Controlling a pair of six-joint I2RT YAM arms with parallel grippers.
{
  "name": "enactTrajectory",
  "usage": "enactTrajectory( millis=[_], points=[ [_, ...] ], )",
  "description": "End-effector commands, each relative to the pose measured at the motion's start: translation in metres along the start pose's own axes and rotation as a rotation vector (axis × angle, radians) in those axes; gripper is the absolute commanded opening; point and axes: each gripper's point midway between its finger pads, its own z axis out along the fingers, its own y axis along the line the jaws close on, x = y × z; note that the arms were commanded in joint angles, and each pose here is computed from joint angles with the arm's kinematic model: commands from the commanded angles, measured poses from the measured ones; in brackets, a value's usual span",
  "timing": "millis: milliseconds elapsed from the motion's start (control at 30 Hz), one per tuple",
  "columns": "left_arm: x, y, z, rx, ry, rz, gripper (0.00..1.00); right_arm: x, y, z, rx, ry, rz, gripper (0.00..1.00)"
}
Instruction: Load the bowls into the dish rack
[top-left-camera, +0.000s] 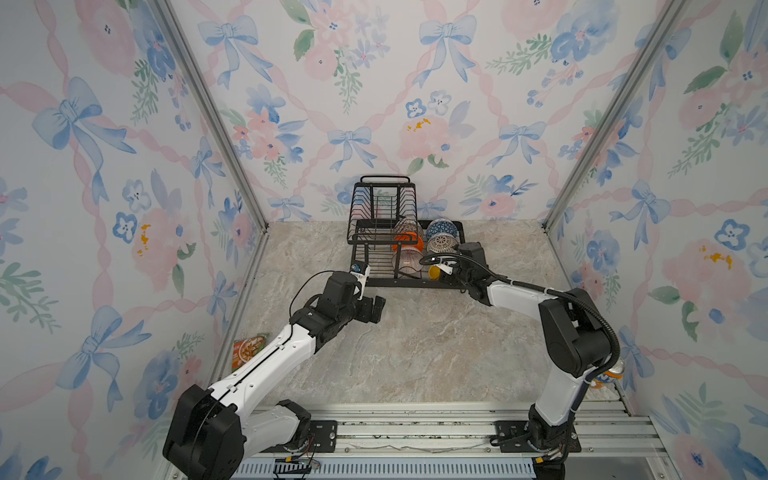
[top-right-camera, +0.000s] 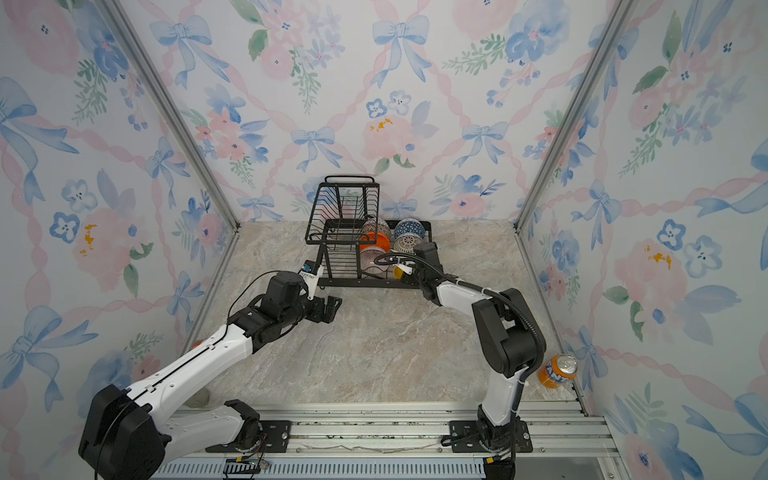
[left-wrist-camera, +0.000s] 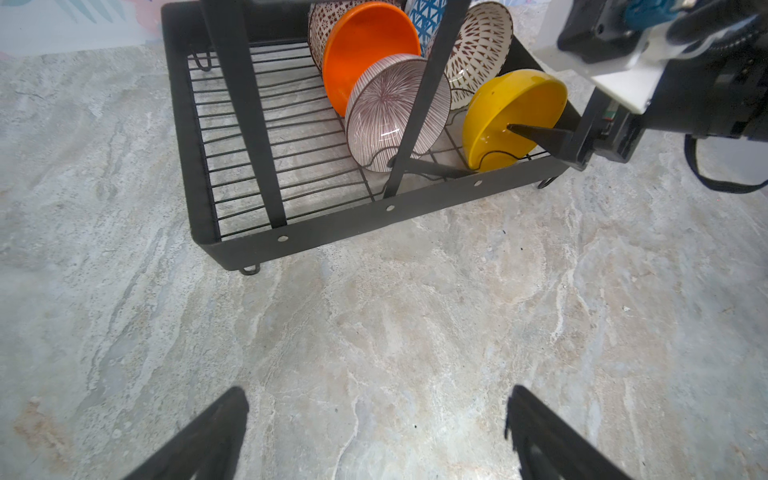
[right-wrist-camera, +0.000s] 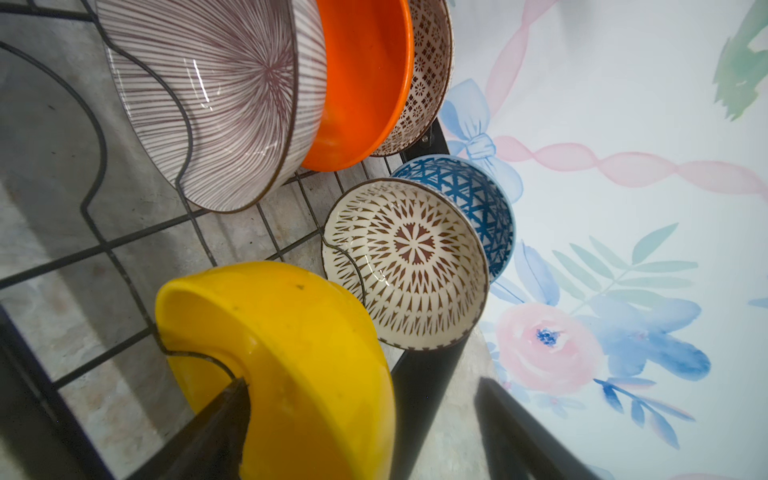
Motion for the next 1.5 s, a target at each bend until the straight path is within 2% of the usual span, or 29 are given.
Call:
enactTrajectory(
  millis=[0, 233, 333, 433, 533, 633, 733, 967, 1067, 1267, 1467],
  points=[
    [-0.01, 0.0, -0.009, 0.0, -0.022, 0.002, 0.98, -0.006, -0.002, -0.018, -0.02, -0.018, 0.027, 0.9],
    [-0.008, 0.007, -0.009, -0.026, -0.025, -0.012, 0.98, -0.006, -0.01, -0.045, -0.013, -0.006, 0.094, 1.0],
    [-0.009, 0.014, -0.011, -0.057, -0.036, -0.019, 0.98, -0.006, -0.014, -0.058, -0.004, 0.0, 0.141, 0.97],
    [-0.014, 0.031, -0.017, -0.145, -0.068, -0.031, 0.98, -0.005, -0.014, -0.072, 0.016, -0.003, 0.191, 0.97],
    [-0.027, 0.055, -0.029, -0.252, -0.156, -0.059, 0.98, 0.0, -0.024, -0.086, 0.076, 0.013, 0.276, 0.97],
    [-0.029, 0.075, -0.039, -0.323, -0.282, -0.09, 0.98, 0.018, -0.04, -0.103, 0.163, 0.074, 0.394, 0.97],
    [-0.027, 0.091, -0.045, -0.36, -0.391, -0.107, 0.98, 0.035, -0.051, -0.126, 0.231, 0.069, 0.534, 0.97],
    [-0.002, 0.135, -0.054, -0.482, -0.47, -0.155, 0.98, 0.11, -0.07, -0.186, 0.493, -0.022, 0.951, 0.97],
    [0.007, 0.145, -0.059, -0.504, -0.534, -0.156, 0.98, 0.136, -0.061, -0.201, 0.569, -0.086, 1.07, 0.97],
    [0.028, 0.164, -0.053, -0.554, -0.522, -0.126, 0.98, 0.172, -0.032, -0.193, 0.613, -0.004, 1.142, 0.97],
    [0.045, 0.177, -0.042, -0.536, -0.528, -0.123, 0.98, 0.186, -0.014, -0.163, 0.587, 0.064, 1.139, 0.97]
  ],
)
